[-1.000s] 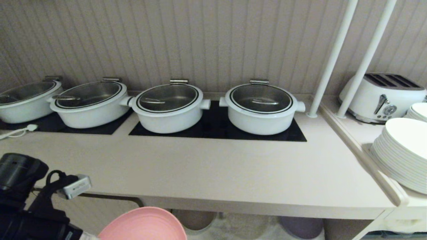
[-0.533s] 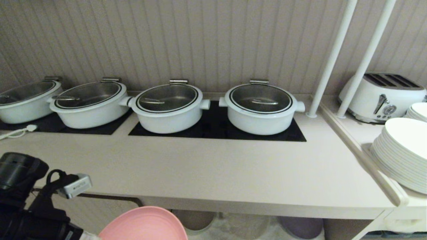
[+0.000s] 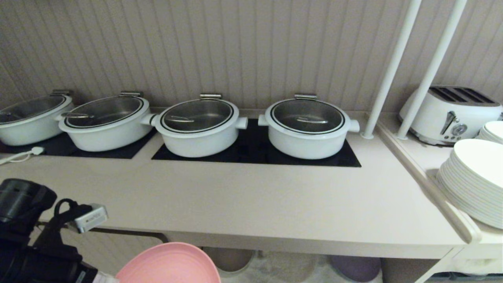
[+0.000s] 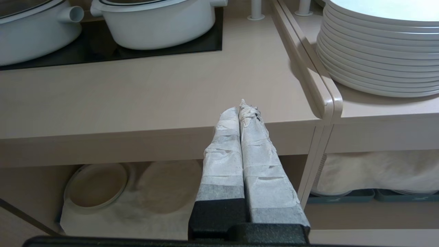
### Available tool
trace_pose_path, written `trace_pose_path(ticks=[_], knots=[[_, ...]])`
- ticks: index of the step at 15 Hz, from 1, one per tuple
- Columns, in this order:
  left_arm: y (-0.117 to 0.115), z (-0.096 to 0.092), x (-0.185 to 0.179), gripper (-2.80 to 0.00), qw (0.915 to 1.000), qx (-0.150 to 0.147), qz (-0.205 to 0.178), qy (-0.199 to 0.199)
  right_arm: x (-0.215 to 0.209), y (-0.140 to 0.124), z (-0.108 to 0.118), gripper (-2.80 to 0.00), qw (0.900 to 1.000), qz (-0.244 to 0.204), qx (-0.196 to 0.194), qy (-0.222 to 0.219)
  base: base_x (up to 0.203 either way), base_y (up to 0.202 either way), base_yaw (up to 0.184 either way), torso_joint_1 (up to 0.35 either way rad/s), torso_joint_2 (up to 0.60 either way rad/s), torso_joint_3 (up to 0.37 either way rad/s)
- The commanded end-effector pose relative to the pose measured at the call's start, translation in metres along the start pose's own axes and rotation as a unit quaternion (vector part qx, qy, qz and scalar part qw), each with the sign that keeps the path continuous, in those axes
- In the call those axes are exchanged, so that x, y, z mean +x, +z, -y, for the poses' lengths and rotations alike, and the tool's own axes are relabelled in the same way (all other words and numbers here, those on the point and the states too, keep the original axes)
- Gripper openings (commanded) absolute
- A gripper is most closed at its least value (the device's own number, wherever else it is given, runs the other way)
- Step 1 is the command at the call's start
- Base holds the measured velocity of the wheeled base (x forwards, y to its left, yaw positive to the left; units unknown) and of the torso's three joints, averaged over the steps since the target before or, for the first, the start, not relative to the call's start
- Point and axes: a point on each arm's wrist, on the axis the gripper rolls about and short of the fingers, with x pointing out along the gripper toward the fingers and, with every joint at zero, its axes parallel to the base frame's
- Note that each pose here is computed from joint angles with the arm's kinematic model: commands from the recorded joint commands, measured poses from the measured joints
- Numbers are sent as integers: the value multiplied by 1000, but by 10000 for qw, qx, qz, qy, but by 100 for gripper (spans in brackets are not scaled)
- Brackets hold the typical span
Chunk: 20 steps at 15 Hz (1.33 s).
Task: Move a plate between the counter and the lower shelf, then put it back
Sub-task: Put the plate in the cupboard
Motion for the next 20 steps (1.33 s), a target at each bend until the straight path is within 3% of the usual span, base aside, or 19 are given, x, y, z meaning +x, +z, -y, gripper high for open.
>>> trace_pose_path(ticks=[1, 20], knots=[[1, -1, 1, -280, 10000, -17, -35, -13, 0, 0, 0, -280, 10000, 2, 2, 0, 0, 0, 0, 0, 0, 0], [1, 0, 1, -280, 10000, 0, -28, -22, 0, 0, 0, -280, 10000, 2, 2, 0, 0, 0, 0, 0, 0, 0]])
